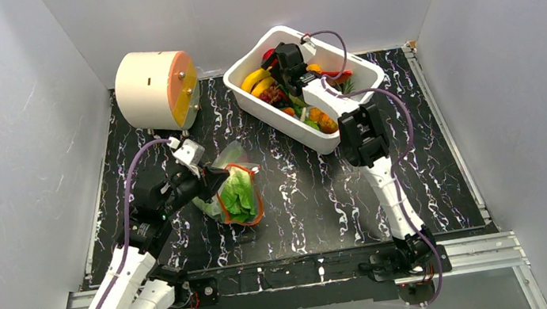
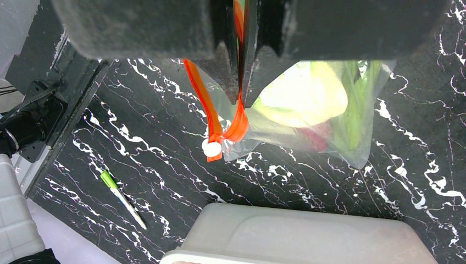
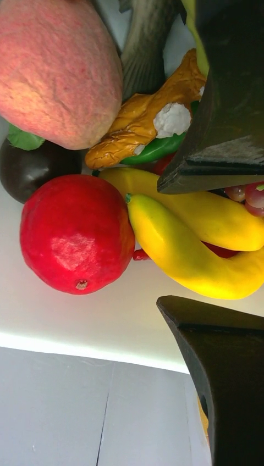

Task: Place the food in the zip-top bag and seal the zipper
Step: Pick up the fake fruit from the bin.

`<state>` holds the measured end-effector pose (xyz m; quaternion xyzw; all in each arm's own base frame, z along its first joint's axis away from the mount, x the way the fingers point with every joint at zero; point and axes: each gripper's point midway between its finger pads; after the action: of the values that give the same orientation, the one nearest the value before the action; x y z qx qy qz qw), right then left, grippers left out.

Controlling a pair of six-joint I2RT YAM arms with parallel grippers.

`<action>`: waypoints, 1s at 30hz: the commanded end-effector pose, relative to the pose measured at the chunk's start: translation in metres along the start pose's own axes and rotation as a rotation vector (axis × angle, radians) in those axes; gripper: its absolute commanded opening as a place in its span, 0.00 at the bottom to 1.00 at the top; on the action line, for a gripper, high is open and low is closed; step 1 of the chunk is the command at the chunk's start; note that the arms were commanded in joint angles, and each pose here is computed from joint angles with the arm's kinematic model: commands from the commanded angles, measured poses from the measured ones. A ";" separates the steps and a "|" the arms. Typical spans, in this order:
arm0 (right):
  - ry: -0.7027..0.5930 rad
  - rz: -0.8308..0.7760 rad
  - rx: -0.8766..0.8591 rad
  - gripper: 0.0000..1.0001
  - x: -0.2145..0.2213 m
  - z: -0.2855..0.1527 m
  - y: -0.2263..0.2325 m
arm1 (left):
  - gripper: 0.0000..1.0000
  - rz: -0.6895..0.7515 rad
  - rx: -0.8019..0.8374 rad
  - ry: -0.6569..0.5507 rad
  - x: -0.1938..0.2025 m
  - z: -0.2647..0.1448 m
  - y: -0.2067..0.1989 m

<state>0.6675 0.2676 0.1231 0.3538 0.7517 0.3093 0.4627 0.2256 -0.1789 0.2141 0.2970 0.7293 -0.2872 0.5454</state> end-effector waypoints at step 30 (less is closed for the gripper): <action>0.004 0.033 -0.356 0.25 -0.022 -0.058 0.080 | 0.00 -0.013 0.026 -0.074 -0.026 -0.005 -0.009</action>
<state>0.6507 0.2846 0.1404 0.3229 0.7154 0.4049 0.4691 0.2215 -0.1778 0.2155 0.2897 0.7317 -0.2918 0.5436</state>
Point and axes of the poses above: each gripper's point midway between its finger pads, its own z axis out along the fingers, its own y axis along the line the jaws close on, x = y × z, and after that the axes turned 6 degrees about z, right-handed
